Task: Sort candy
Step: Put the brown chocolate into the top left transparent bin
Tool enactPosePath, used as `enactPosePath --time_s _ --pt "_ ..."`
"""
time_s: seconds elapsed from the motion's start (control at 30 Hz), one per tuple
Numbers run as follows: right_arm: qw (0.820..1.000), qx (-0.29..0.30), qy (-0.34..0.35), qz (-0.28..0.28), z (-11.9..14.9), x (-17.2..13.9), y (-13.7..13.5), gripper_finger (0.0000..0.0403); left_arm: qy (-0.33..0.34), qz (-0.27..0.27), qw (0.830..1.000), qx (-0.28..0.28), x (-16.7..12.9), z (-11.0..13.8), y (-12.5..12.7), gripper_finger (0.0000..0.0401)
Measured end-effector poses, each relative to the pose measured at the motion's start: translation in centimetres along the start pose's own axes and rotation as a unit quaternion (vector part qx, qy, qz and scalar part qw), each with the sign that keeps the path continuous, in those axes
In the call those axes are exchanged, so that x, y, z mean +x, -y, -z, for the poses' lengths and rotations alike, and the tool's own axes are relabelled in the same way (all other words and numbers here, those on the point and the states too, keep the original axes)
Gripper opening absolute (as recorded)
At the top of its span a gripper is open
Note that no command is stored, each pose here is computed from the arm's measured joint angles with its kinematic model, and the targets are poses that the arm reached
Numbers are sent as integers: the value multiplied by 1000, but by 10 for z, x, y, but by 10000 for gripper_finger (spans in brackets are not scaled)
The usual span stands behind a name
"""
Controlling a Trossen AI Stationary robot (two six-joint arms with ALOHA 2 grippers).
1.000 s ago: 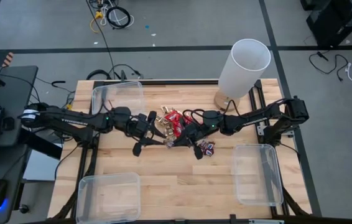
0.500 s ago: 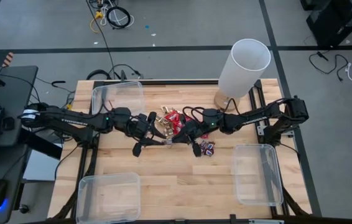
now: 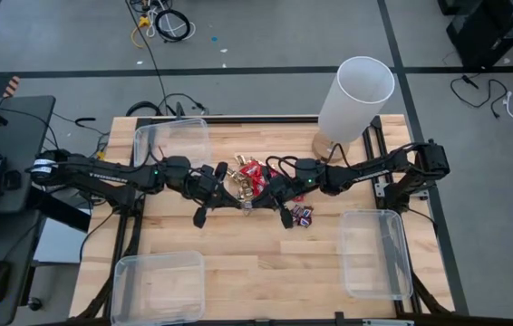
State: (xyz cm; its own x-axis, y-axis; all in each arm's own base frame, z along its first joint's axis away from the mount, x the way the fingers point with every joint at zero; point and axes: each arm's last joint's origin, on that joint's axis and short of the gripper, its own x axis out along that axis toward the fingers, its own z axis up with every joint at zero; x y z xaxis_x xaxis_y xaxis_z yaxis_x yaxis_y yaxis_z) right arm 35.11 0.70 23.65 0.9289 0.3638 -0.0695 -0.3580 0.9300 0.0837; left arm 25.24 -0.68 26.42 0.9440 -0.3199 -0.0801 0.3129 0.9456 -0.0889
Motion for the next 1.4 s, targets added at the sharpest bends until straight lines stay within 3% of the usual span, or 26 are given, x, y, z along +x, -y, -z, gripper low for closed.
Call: enactPosePath --time_s 0.4,0.63,0.8,1.0,1.23,1.4 --pt "1000 1 2 7 -1 -1 4 0 31 -1 999 -27 -11 -13 4 1" --pt "997 15 -38 68 8 -2 7 0 48 -7 997 -56 -38 -31 14 0" --pt "994 17 -50 91 10 -2 8 0 14 -101 991 -91 -63 -50 19 0" --pt "994 15 -53 99 11 -2 9 0 -65 -253 961 -93 -95 -84 23 0" --pt "993 12 -57 99 12 -2 9 0 -99 -332 935 -73 -129 -126 33 0" --pt "993 6 -58 99 12 -2 9 0 -143 -410 898 -77 -149 -129 33 0"
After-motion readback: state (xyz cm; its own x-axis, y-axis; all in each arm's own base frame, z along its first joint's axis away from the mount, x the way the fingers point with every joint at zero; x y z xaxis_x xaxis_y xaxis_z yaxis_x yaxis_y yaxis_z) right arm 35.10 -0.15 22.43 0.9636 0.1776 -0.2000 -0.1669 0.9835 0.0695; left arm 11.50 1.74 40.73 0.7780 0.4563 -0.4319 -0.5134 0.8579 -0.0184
